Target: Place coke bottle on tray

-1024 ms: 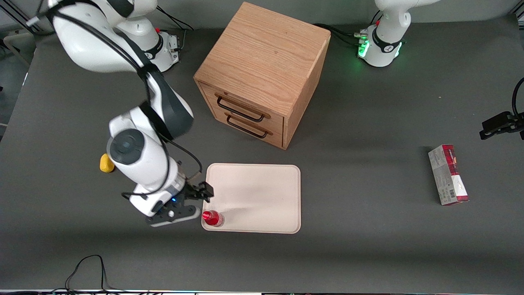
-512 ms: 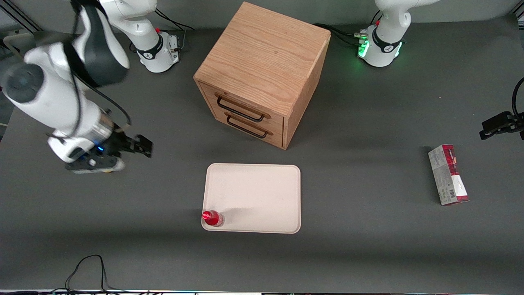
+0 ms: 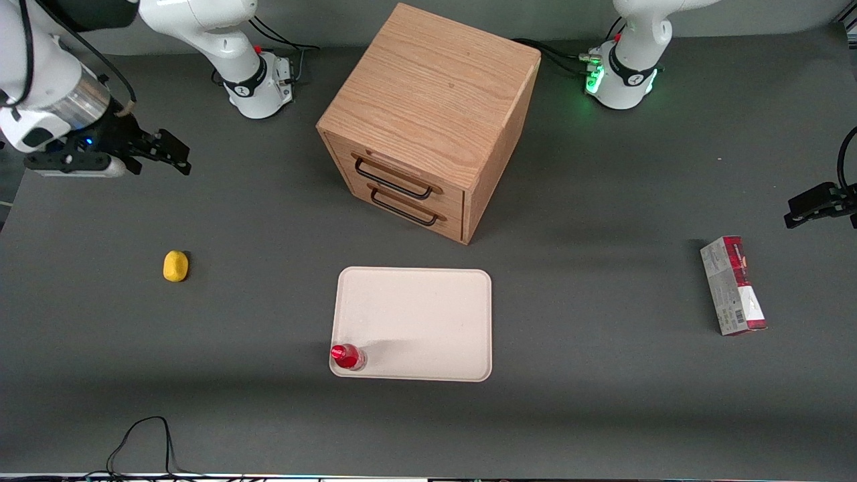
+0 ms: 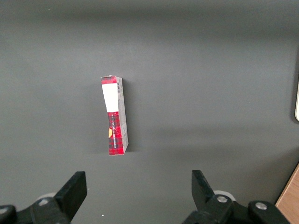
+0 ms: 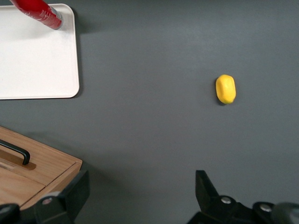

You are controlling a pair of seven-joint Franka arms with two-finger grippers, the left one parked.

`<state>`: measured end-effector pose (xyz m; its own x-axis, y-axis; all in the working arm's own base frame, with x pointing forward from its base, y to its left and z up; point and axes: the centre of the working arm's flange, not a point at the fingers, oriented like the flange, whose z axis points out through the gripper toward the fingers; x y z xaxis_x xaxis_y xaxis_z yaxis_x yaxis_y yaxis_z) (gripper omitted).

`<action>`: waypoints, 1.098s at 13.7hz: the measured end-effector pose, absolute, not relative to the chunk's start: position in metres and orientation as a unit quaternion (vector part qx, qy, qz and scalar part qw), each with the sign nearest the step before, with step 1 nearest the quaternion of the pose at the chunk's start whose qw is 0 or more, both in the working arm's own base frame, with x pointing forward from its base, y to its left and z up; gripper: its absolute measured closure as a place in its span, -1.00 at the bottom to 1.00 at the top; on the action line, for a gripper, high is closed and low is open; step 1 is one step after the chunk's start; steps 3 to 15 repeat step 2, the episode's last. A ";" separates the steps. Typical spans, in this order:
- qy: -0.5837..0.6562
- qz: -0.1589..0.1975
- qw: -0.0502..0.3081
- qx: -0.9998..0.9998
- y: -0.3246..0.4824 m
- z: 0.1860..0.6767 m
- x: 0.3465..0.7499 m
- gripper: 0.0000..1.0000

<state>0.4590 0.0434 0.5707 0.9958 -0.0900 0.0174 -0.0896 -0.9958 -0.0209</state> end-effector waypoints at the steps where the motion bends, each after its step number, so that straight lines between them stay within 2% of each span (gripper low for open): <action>1: 0.050 -0.008 0.012 -0.999 0.036 0.574 0.458 -1.00; 15: 0.055 -0.009 0.014 -0.998 0.029 0.577 0.459 -1.00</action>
